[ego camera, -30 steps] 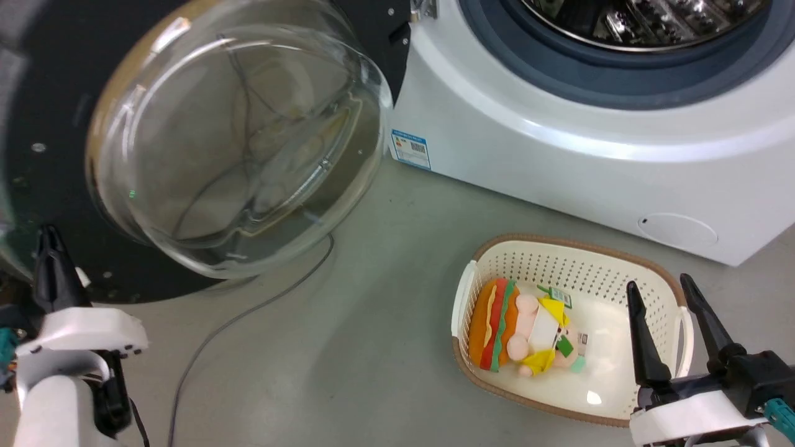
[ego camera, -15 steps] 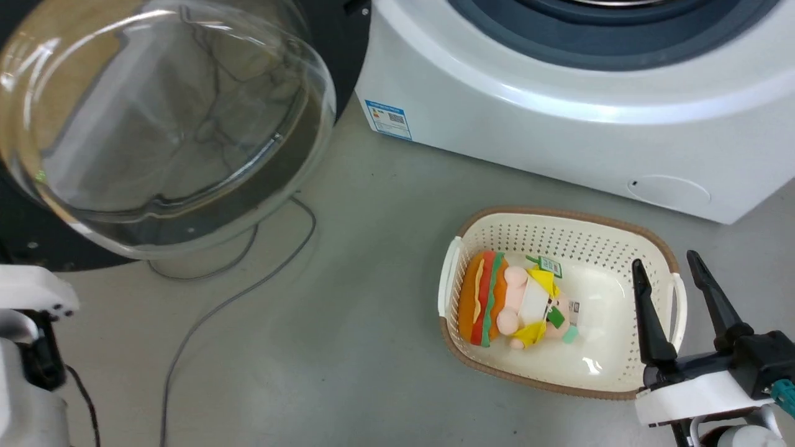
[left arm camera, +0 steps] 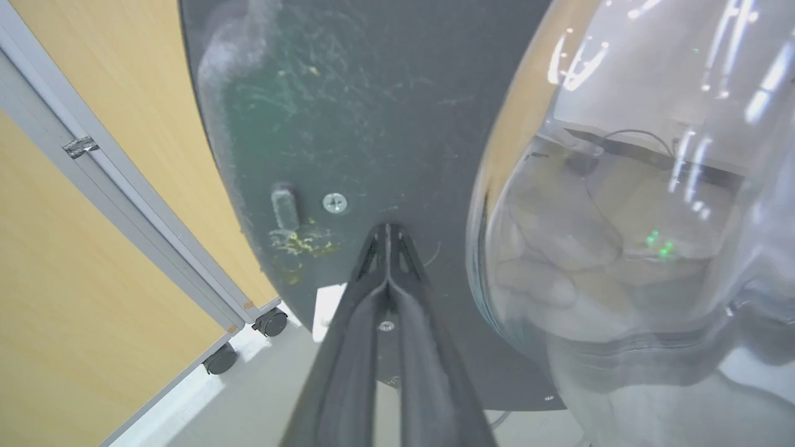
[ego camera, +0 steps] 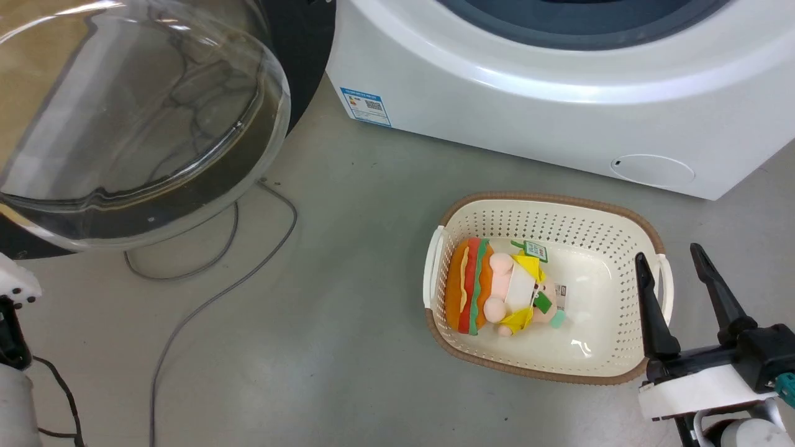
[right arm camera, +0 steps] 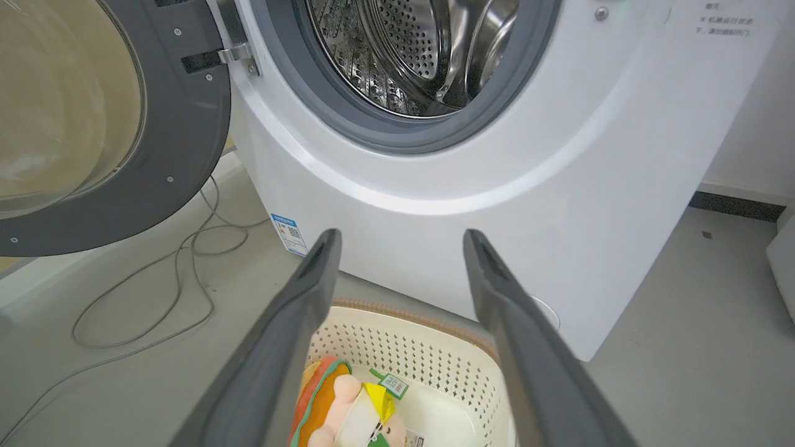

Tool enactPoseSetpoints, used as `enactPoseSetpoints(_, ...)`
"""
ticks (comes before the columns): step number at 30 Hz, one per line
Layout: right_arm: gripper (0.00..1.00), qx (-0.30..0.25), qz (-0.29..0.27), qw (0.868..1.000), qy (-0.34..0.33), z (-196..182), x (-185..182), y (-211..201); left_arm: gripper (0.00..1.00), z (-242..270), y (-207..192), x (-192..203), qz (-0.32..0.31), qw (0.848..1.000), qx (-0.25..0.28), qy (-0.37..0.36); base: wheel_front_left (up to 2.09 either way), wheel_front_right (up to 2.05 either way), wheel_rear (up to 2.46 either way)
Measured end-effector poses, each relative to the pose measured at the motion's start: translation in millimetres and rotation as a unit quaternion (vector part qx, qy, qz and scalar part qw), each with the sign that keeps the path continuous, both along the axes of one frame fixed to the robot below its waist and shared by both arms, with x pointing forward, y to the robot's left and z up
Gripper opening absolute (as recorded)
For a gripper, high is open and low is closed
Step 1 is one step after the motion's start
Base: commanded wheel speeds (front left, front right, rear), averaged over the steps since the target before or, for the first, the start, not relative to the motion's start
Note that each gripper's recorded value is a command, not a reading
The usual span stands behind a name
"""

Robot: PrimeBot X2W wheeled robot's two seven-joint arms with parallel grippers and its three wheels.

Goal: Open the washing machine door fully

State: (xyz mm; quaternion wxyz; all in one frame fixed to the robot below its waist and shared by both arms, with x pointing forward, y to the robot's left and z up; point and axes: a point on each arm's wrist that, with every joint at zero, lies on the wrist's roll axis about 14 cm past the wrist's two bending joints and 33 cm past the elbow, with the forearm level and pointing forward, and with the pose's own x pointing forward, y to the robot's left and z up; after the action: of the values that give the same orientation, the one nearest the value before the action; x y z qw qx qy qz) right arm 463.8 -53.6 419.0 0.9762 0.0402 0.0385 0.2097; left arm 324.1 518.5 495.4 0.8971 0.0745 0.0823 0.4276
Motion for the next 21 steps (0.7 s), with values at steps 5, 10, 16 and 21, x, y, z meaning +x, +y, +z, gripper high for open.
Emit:
enactPoseSetpoints(5,1.00,-0.002,-0.005,1.000,-0.003,3.1,0.0,-3.7,0.00,4.8,0.4,3.3,-0.003,1.000,0.000,-0.008,0.00,0.00,0.00)
enactPoseSetpoints(10,1.00,-0.001,-0.009,1.000,-0.017,17.5,-3.0,-4.6,0.00,20.7,-2.7,3.6,-0.012,0.999,0.007,-0.034,0.00,0.00,0.00)
enactPoseSetpoints(16,1.00,0.003,-0.013,0.999,-0.041,42.5,-12.2,-5.2,0.00,36.5,-12.6,-13.2,-0.032,0.998,0.023,-0.058,0.00,0.00,0.00)
enactPoseSetpoints(21,1.00,0.006,-0.020,0.998,-0.064,65.0,-22.2,-10.3,0.00,55.3,-28.2,-22.5,-0.056,0.993,0.041,-0.092,0.00,0.00,0.00)
